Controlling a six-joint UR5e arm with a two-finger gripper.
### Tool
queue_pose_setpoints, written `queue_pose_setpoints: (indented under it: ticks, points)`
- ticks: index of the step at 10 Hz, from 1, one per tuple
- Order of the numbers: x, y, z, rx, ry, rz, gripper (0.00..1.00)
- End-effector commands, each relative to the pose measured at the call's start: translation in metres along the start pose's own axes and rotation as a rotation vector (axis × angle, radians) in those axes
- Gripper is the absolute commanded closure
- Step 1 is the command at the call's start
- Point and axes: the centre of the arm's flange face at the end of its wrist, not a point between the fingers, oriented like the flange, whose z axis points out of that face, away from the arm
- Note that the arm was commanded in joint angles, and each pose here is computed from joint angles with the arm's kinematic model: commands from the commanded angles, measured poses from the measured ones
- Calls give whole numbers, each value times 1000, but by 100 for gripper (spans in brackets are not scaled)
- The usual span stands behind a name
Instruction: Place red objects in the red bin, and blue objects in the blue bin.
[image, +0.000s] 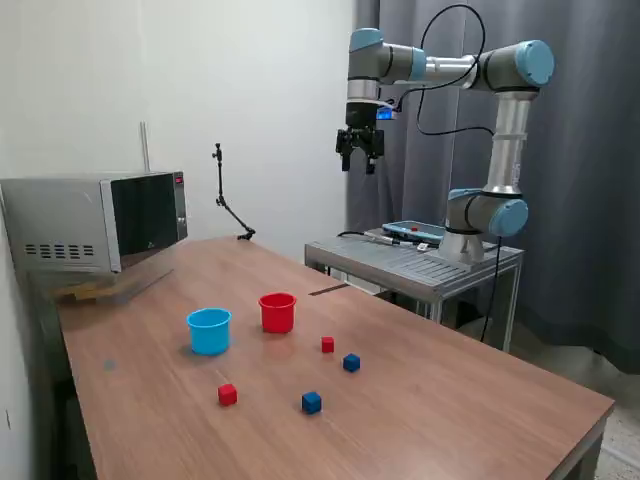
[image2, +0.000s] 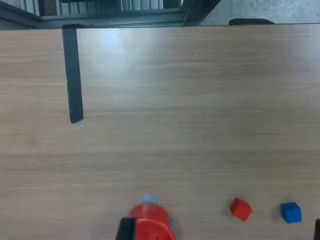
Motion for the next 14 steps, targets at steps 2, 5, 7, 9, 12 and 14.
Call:
queue_pose_setpoints:
  ticks: [2,5,7,9,12,14]
  points:
    - [0,1,-1,-1,0,0,0]
    - [0,1,1,6,1,0,0]
    - [0,0,0,3,1,0,0]
    - [0,2,-2,-1,4,3,0]
    - [1,5,-2,-5,22,2,0]
    - [1,4,-2,-3,21,2,0]
